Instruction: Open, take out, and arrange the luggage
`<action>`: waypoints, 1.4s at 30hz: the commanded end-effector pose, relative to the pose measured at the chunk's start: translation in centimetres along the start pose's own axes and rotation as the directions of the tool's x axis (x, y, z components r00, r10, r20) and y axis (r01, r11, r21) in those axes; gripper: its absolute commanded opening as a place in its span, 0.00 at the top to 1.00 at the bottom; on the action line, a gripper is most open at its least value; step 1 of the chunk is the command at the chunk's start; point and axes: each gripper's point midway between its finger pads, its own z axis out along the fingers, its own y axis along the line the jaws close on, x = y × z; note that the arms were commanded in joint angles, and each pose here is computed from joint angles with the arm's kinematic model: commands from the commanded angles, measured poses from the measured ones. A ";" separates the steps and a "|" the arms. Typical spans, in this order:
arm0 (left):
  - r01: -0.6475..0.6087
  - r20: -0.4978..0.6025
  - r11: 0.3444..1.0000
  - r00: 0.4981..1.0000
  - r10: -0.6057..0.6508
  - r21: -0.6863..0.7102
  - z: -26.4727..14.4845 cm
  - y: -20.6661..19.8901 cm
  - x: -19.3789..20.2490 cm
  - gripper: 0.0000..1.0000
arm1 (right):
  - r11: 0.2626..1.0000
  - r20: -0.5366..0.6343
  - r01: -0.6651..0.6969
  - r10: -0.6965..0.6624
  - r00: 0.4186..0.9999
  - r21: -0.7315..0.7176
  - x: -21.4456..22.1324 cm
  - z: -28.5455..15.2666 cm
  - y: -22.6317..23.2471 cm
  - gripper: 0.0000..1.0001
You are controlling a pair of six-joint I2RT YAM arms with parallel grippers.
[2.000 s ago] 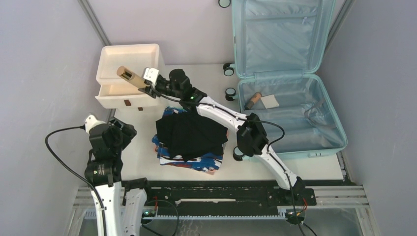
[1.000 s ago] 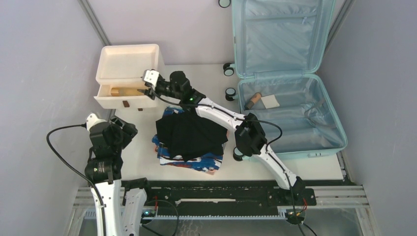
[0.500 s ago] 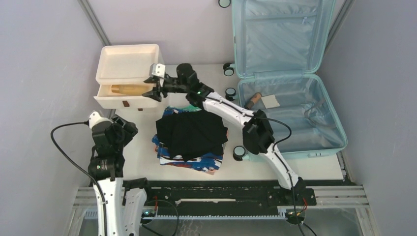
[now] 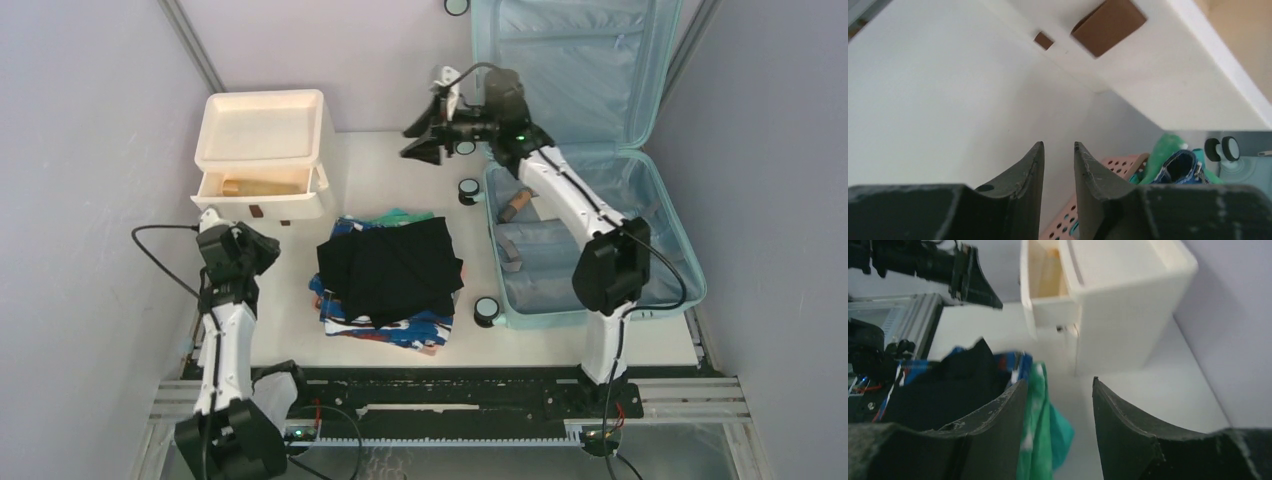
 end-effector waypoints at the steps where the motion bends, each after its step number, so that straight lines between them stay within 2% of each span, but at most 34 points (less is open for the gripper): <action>1: -0.047 0.136 0.984 0.990 0.023 0.174 1.8 -3.8 -4.5 0.68 | 0.995 -0.113 -0.088 0.093 0.989 0.047 2.8 -5.6 0.6 0.42; 4: -0.053 0.158 0.985 0.987 0.026 0.167 3.6 -4.3 -6.4 0.68 | 0.985 -0.160 -0.125 0.144 0.977 0.120 4.9 -8.9 0.2 0.43; 12: -0.043 0.199 0.979 0.980 0.002 0.201 6.2 -6.8 -11.0 0.69 | 0.930 -0.186 -0.223 0.284 0.941 0.291 8.8 -15.7 0.3 0.43; 23: 0.052 0.214 0.957 0.970 -0.116 0.284 8.0 -9.4 -14.2 0.68 | 0.880 -0.146 -0.316 0.386 0.911 0.354 11.2 -17.9 0.3 0.44; 24: 0.059 0.215 0.963 0.969 -0.118 0.262 7.9 -9.1 -14.3 0.70 | 0.878 -0.144 -0.320 0.390 0.909 0.356 11.3 -18.0 0.2 0.43; 25: 0.072 0.209 0.975 0.971 -0.117 0.212 7.8 -8.3 -14.2 0.77 | 0.878 -0.141 -0.319 0.388 0.911 0.358 11.3 -18.0 0.2 0.43; 27: 0.090 0.155 0.994 0.983 -0.098 0.059 7.8 -5.7 -12.8 0.91 | 0.877 -0.139 -0.318 0.388 0.911 0.361 11.3 -18.1 0.2 0.43; 29: 0.062 0.086 0.997 0.995 -0.058 -0.047 7.6 -3.7 -10.6 0.98 | 0.875 -0.138 -0.322 0.392 0.910 0.362 11.4 -18.2 0.2 0.43; 32: 0.036 0.033 0.990 0.999 -0.032 -0.135 7.5 -1.6 -8.2 1.00 | 0.874 -0.136 -0.324 0.393 0.909 0.362 11.5 -18.1 0.1 0.43; 37: 0.047 0.003 0.987 0.999 -0.047 -0.154 8.4 -0.3 -5.9 1.00 | 0.873 -0.132 -0.325 0.394 0.910 0.363 11.5 -18.1 0.0 0.43; 39: 0.046 0.001 0.991 0.999 -0.046 -0.128 9.5 -1.0 -6.6 1.00 | 0.872 -0.131 -0.330 0.398 0.908 0.362 11.6 -18.1 0.0 0.43; 42: 0.052 0.015 0.998 0.999 -0.051 -0.035 11.5 -4.1 -9.7 0.99 | 0.873 -0.130 -0.328 0.395 0.909 0.360 11.5 -18.0 0.0 0.43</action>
